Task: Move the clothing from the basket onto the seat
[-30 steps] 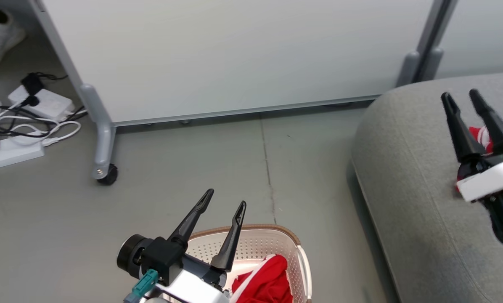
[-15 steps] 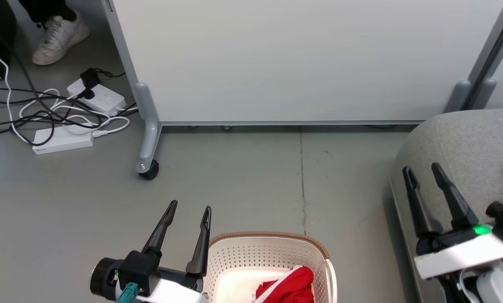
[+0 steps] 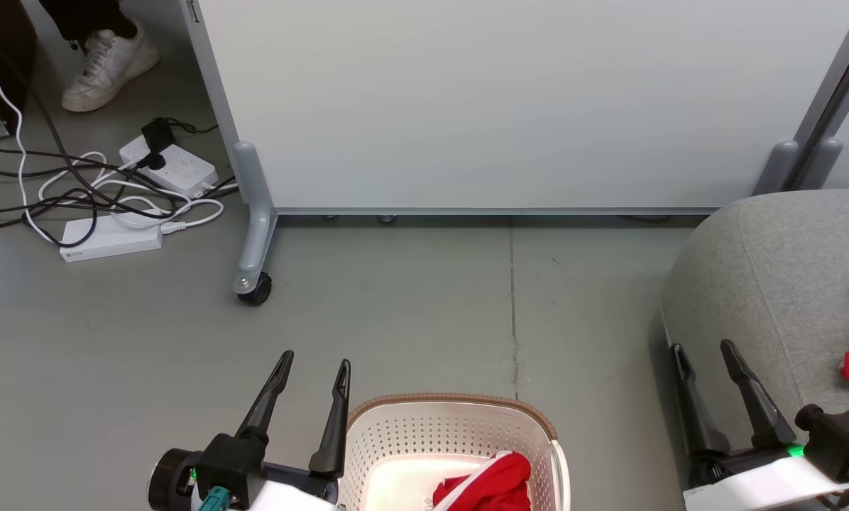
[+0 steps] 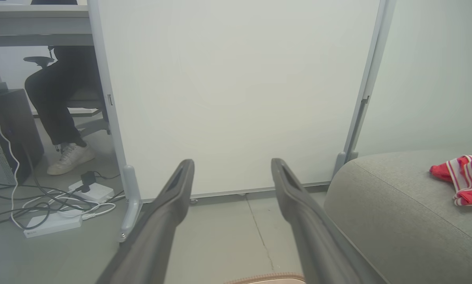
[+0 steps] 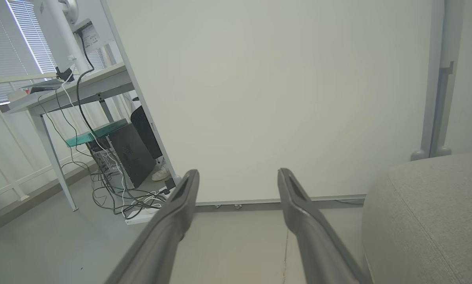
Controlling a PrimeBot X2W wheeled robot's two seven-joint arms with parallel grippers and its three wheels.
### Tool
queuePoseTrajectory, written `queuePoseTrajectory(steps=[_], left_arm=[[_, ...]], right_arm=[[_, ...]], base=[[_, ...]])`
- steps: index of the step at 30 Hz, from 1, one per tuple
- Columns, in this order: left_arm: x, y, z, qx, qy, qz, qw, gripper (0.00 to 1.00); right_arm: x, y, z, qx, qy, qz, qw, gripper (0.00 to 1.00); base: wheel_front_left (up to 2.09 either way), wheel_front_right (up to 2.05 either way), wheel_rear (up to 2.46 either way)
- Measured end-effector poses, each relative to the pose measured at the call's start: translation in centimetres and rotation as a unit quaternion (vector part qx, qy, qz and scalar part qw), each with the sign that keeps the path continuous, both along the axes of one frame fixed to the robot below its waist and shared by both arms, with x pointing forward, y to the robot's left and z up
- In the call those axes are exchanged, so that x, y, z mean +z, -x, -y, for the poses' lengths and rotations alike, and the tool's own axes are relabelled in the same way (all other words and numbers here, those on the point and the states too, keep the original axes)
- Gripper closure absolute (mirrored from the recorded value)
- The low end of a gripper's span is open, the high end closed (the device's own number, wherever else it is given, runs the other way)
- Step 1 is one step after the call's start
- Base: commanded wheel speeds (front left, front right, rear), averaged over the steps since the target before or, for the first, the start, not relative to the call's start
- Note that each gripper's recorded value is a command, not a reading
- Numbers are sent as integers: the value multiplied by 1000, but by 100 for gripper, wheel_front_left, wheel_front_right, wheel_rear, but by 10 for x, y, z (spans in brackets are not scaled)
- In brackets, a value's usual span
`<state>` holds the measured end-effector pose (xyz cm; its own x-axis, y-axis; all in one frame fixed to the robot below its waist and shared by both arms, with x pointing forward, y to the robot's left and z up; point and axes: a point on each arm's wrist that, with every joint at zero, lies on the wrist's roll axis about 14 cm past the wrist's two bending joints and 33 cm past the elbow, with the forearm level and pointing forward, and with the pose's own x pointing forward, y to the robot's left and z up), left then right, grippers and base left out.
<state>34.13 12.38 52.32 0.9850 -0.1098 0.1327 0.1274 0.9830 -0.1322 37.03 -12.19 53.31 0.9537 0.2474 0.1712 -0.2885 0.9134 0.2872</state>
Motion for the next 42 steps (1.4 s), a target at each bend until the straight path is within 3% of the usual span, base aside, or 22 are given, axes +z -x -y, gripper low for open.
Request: queuePoseTrajectory(steps=[9,14,26,42], left_arm=[[-9,2,5,-7,-1,-14,1000,0],[-11,1,5,-7,-13,-15,1000,0],[-16,1,8,-13,-8,-25,1000,0],[-21,-2,12,-21,-6,-32,999,0]], right_arm=[[-11,2,13,-28,6,-14,999,0],[-10,1,14,-29,56,-3,998,0],[-17,-1,17,-47,26,-19,998,0],[-25,-3,21,-52,35,-30,998,0]], base=[[0,0,0],[0,0,0],[0,0,0],[0,0,0]])
